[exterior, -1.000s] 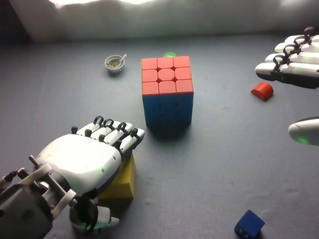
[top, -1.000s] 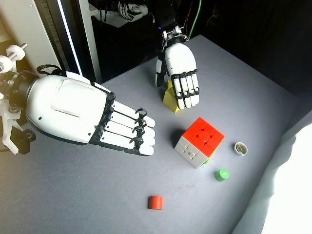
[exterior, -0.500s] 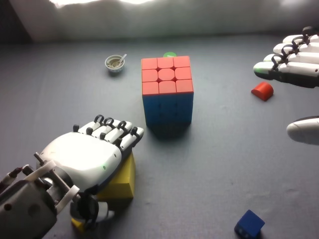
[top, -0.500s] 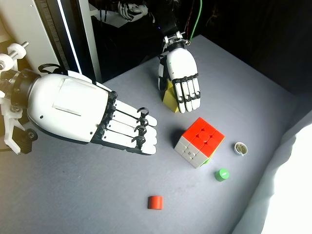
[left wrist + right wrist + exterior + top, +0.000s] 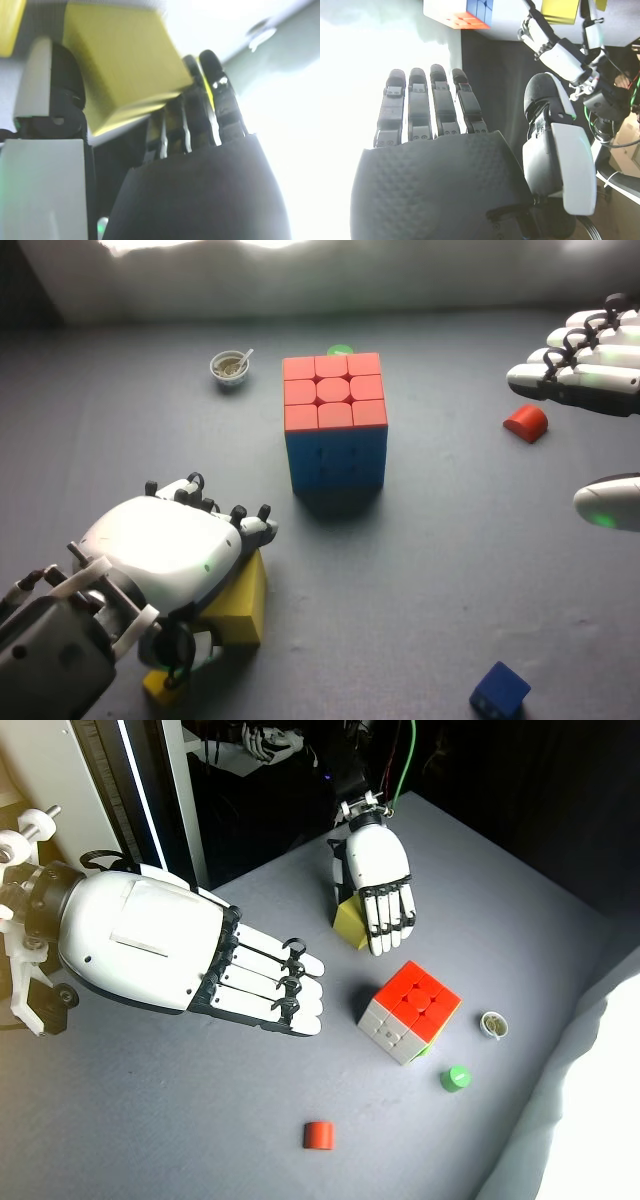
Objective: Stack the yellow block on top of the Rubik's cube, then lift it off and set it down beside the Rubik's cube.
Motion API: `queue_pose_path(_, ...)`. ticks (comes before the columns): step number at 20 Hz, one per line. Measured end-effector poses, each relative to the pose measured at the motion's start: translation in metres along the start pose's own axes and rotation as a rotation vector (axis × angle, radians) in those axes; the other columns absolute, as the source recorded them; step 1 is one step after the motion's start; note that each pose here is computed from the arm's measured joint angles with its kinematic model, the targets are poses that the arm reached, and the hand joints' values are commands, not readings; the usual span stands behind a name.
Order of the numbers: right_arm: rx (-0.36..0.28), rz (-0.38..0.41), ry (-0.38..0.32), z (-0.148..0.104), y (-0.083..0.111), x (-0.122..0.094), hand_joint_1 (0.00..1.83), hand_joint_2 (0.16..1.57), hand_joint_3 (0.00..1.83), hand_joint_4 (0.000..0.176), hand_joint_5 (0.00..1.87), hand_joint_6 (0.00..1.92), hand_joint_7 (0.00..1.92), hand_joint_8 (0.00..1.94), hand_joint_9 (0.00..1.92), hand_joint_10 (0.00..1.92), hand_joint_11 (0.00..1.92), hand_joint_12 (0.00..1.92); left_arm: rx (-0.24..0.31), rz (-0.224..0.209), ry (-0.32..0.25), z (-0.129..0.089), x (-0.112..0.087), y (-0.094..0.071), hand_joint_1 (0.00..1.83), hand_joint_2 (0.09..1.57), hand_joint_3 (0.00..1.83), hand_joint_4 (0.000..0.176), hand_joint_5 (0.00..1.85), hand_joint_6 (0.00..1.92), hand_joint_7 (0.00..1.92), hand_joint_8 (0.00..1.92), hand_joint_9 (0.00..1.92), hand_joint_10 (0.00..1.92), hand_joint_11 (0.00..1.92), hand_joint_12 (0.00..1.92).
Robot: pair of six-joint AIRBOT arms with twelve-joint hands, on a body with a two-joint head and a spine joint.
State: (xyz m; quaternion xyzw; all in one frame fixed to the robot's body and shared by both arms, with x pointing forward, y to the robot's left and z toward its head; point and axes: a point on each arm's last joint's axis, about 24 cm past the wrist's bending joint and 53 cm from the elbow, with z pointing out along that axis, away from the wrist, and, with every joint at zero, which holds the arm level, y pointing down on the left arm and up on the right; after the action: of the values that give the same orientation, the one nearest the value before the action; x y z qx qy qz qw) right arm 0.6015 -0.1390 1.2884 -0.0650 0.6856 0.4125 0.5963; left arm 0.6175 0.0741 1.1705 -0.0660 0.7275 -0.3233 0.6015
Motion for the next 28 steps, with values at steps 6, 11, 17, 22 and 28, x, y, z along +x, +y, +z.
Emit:
queue_pose_path(6,0.0,0.0,0.0,0.0,0.0,0.0,0.0,1.28,0.0,0.0,0.06,0.01,0.09,0.01,0.04,0.01,0.0,0.0,-0.002,-0.006,-0.009,0.001,-0.003,0.0,1.22,1.15,0.0,0.0,0.95,0.91,0.89,1.3,0.81,1.05,0.54,1.45)
queue_pose_path(11,-0.007,0.0,-0.009,0.0,0.002,-0.003,0.0,1.28,0.0,0.0,0.07,0.01,0.09,0.0,0.04,0.01,0.0,0.0,0.016,-0.007,0.023,0.006,-0.003,-0.011,1.21,1.16,0.0,0.0,0.94,0.95,0.87,1.31,0.79,1.03,0.51,1.44)
queue_pose_path(17,-0.006,0.0,-0.009,0.0,0.002,-0.003,0.0,1.28,0.0,0.0,0.1,0.02,0.12,0.01,0.07,0.02,0.0,0.0,0.076,0.064,0.075,0.018,-0.016,-0.036,1.22,1.15,0.0,0.0,0.97,0.87,0.88,1.34,0.74,1.11,0.47,1.49)
queue_pose_path(22,-0.007,0.001,-0.009,0.0,0.002,-0.003,0.0,1.28,0.0,0.0,0.11,0.01,0.12,0.01,0.08,0.01,0.01,0.01,0.049,0.098,0.039,0.025,-0.051,-0.029,1.21,1.17,0.0,0.0,0.95,0.9,0.84,1.39,0.71,1.13,0.42,1.53)
queue_pose_path(28,-0.007,0.0,-0.009,0.0,0.002,-0.003,0.0,1.29,0.0,0.0,0.09,0.0,0.11,0.0,0.07,0.01,0.0,0.0,0.057,0.112,0.039,0.034,-0.079,-0.031,1.22,1.15,0.0,0.0,0.95,0.9,0.89,1.3,0.76,1.08,0.47,1.5)
